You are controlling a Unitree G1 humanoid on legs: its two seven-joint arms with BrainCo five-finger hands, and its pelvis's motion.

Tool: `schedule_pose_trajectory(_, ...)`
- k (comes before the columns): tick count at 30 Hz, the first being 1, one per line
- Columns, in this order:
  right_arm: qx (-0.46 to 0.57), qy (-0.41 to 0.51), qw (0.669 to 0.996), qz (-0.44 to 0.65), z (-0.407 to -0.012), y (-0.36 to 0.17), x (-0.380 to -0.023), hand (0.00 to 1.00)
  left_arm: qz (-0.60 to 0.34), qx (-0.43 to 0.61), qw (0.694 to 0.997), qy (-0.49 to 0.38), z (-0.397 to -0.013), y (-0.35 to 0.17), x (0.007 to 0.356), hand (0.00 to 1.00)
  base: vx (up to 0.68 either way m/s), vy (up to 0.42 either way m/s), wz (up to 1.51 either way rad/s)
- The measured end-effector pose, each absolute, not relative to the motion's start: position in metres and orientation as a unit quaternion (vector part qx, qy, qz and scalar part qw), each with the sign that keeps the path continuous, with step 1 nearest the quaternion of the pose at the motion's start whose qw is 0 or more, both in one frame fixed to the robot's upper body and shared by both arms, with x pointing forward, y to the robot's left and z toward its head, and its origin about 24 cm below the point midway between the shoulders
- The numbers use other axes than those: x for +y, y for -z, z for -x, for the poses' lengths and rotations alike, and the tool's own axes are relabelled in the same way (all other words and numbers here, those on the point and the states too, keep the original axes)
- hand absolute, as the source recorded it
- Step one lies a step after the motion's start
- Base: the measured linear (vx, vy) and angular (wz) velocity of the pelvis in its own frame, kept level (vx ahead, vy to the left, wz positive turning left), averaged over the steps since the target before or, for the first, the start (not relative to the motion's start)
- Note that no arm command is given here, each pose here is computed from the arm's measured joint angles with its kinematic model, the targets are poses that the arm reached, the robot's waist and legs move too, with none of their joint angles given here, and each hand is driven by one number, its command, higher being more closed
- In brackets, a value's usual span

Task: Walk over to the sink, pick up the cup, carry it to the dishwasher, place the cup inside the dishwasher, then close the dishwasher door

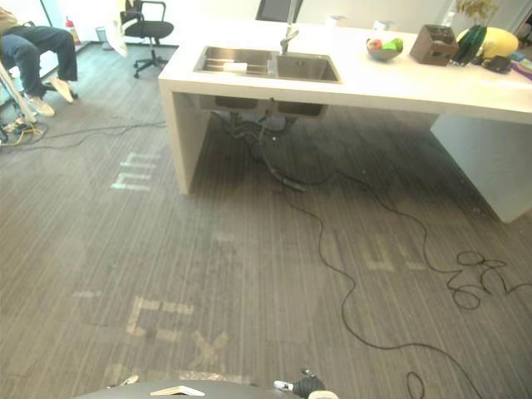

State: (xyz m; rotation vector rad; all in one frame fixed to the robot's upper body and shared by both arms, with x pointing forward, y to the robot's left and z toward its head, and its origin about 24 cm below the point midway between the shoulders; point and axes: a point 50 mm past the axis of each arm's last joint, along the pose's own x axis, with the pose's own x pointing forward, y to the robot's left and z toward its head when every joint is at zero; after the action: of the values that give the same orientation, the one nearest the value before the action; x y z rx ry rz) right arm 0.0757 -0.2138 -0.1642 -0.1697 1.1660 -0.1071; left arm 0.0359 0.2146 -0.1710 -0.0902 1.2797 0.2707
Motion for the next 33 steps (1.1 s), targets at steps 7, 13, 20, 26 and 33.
schedule_pose_trajectory(7,0.541,0.079,0.834,0.077,-0.075,0.163,-0.215,0.0,0.036,0.6,0.788,-0.133,-0.033,0.171,0.216,0.0,-0.03,0.007,0.22)
schedule_pose_trajectory(13,0.531,0.097,0.84,0.052,-0.075,0.163,-0.21,0.0,0.064,0.598,0.777,-0.186,-0.036,0.169,0.223,0.0,0.11,0.034,0.23)
schedule_pose_trajectory(20,0.551,0.115,0.826,0.034,-0.05,0.166,-0.207,0.0,0.103,0.574,0.784,-0.215,-0.046,0.168,0.219,0.0,0.33,-0.068,0.24)
schedule_pose_trajectory(26,0.556,0.133,0.819,0.047,-0.043,0.163,-0.224,0.0,0.133,0.554,0.791,-0.223,-0.045,0.169,0.204,0.0,0.7,-0.289,-0.01)
schedule_pose_trajectory(33,0.486,0.111,0.865,0.057,-0.073,0.153,-0.229,0.0,0.121,0.452,0.851,-0.238,-0.087,0.155,0.205,0.0,0.64,-0.138,-0.31)
